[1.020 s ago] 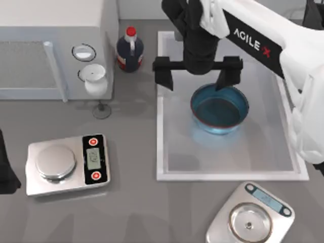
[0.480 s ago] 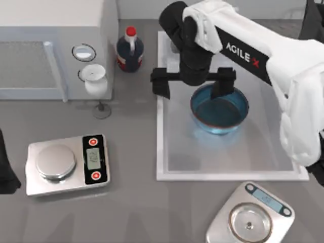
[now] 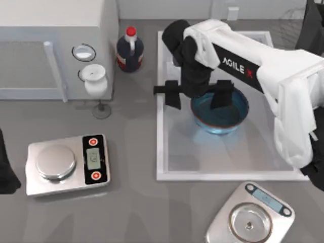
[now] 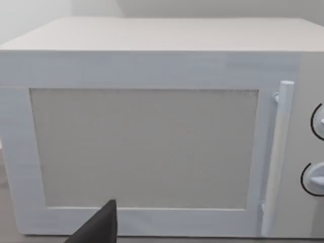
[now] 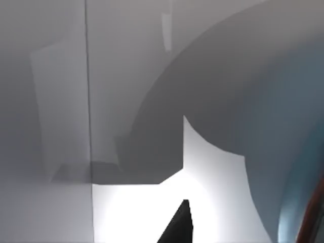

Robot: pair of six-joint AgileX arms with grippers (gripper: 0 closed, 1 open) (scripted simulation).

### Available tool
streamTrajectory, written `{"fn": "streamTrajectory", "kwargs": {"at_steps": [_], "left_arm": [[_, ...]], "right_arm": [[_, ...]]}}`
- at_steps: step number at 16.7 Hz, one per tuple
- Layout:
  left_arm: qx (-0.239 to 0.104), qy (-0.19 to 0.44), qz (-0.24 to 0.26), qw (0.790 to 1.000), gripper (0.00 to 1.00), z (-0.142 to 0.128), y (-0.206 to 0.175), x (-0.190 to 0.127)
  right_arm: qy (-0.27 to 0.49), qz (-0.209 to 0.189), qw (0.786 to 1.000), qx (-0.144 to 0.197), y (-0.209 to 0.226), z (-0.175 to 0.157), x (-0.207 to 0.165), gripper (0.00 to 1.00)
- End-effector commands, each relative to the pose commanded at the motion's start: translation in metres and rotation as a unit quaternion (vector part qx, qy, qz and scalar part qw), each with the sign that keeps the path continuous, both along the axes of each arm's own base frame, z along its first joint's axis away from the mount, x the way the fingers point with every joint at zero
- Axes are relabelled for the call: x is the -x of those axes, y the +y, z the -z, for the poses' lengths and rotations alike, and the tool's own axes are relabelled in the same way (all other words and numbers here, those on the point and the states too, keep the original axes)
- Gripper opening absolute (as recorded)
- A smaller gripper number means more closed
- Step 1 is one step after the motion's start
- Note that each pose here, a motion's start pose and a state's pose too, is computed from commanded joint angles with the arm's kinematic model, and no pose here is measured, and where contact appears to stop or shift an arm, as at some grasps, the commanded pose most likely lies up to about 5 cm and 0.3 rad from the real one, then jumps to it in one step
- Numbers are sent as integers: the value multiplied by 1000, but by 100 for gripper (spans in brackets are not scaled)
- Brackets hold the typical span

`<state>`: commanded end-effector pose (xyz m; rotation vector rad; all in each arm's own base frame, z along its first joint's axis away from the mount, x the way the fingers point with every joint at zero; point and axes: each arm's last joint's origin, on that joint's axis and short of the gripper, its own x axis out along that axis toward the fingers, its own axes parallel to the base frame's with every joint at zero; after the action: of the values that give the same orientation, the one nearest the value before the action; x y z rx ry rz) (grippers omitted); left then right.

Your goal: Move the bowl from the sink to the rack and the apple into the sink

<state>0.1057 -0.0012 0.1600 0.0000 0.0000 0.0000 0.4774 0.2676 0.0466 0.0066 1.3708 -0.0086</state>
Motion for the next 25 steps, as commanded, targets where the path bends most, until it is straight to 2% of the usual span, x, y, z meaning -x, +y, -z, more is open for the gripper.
{"fn": "streamTrajectory", "kwargs": {"at_steps": [13, 21, 25], "left_arm": [[0, 0, 0, 1000, 100, 0, 0, 0], [0, 0, 0, 1000, 100, 0, 0, 0], [0, 0, 0, 1000, 100, 0, 0, 0]], "right_arm": [[0, 0, 1000, 0, 0, 0, 0, 2], [0, 0, 1000, 0, 0, 0, 0, 0], [2, 1, 1000, 2, 6, -13, 7, 0]]}}
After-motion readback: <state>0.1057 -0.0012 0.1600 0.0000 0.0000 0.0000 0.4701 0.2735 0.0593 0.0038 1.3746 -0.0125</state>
